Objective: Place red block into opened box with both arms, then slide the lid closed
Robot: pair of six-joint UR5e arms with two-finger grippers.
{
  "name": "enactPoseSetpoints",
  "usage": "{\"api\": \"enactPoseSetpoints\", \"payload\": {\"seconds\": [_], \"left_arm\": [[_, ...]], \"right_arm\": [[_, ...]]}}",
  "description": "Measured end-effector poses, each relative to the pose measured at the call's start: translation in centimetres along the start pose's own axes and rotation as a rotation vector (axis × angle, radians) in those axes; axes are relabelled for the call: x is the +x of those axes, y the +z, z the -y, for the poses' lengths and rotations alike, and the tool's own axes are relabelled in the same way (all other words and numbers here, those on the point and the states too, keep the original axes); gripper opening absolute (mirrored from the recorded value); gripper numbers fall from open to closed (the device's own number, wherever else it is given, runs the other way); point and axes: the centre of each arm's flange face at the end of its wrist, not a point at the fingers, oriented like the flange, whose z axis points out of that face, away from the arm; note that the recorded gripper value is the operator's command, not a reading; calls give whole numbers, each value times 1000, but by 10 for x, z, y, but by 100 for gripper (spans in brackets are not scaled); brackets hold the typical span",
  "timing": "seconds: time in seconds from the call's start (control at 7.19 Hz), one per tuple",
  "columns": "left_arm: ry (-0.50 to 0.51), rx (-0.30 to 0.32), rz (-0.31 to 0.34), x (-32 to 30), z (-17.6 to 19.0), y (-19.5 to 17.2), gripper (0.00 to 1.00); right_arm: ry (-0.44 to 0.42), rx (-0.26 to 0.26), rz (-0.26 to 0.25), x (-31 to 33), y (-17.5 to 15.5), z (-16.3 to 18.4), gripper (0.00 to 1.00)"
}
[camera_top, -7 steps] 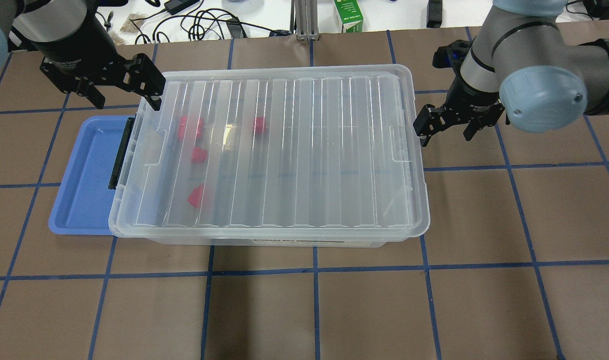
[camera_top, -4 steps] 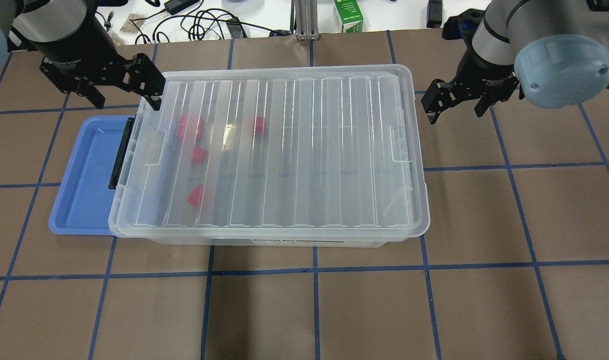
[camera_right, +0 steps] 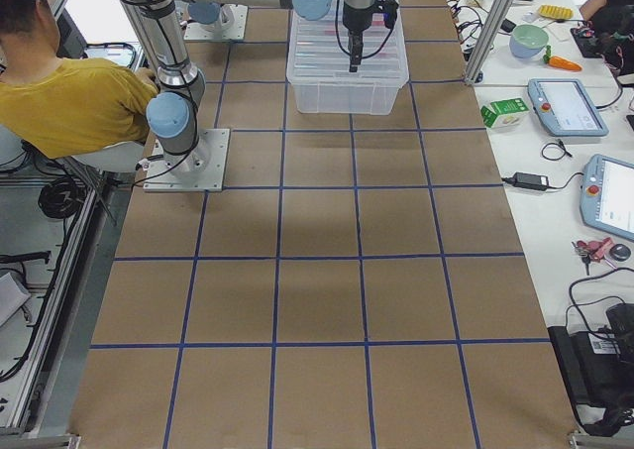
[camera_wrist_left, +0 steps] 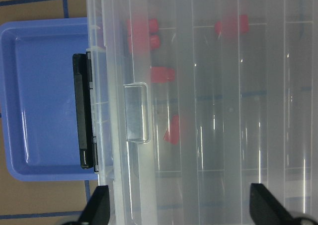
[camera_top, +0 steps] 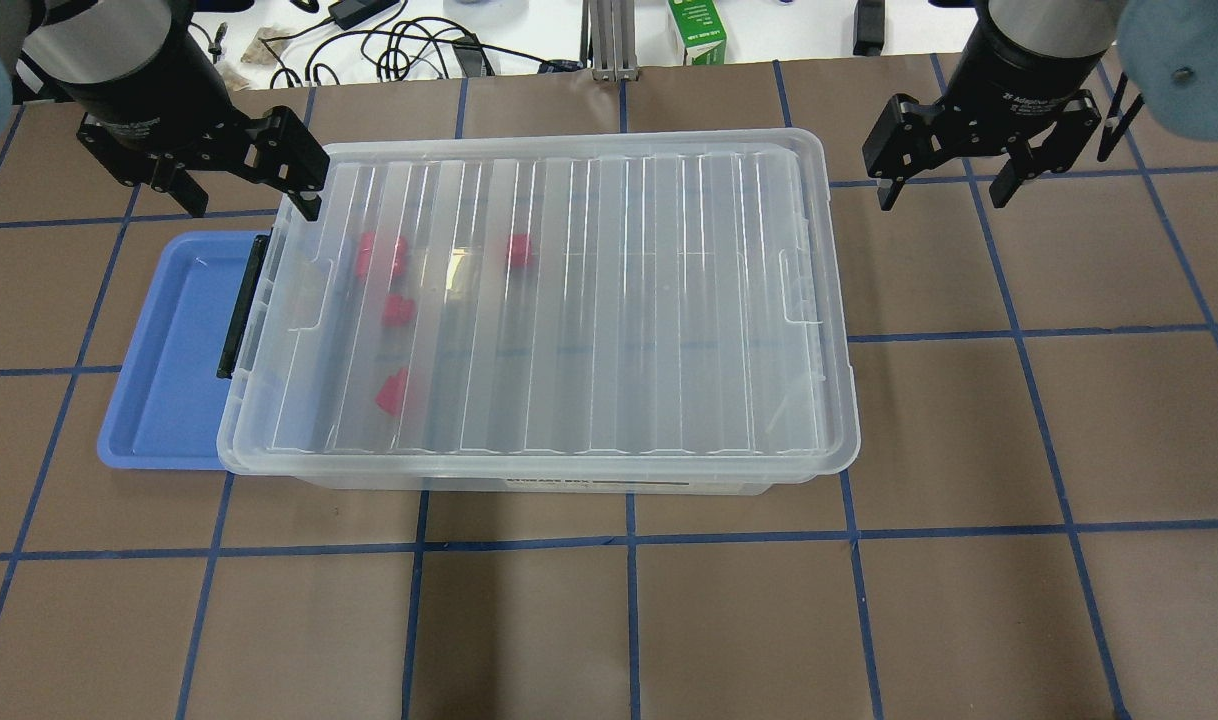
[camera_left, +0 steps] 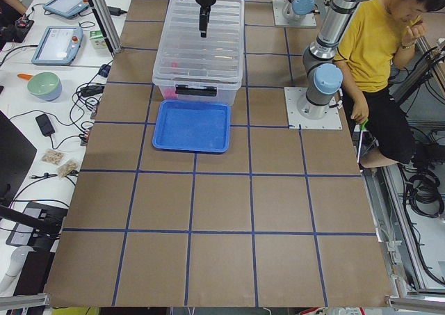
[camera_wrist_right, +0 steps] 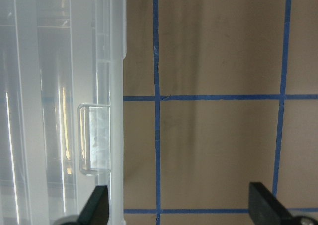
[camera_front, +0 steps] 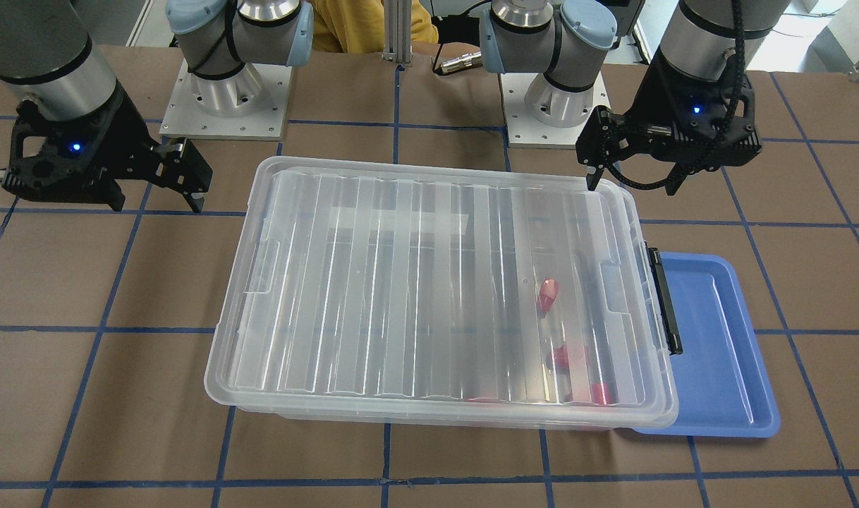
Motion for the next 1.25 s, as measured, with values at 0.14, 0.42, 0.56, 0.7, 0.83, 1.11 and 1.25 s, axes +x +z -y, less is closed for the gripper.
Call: {"api": "enactPoseSetpoints", "payload": {"seconds": [0.14, 0.42, 0.56, 0.7, 0.83, 1.11, 1.25], "left_arm": [[0, 0, 0, 0, 0, 0, 100], [1, -3, 0, 1, 0, 1, 100], [1, -8, 0, 1, -1, 3, 100], [0, -15, 1, 2, -2, 6, 100], [-1, -19, 1, 2, -2, 8, 100], [-4, -19, 0, 2, -2, 9, 100], [-6, -23, 0, 3, -1, 10, 100]], "right_arm": [[32, -12, -1, -10, -1, -8, 100], [56, -17, -1, -14, -3, -13, 100], [61, -12, 1, -12, -6, -13, 100], [68, -10, -1, -9, -8, -13, 100], [75, -6, -10, -4, -10, -14, 100], [85, 6, -31, 1, -17, -18, 100], [89, 5, -36, 2, -17, -19, 100]]}}
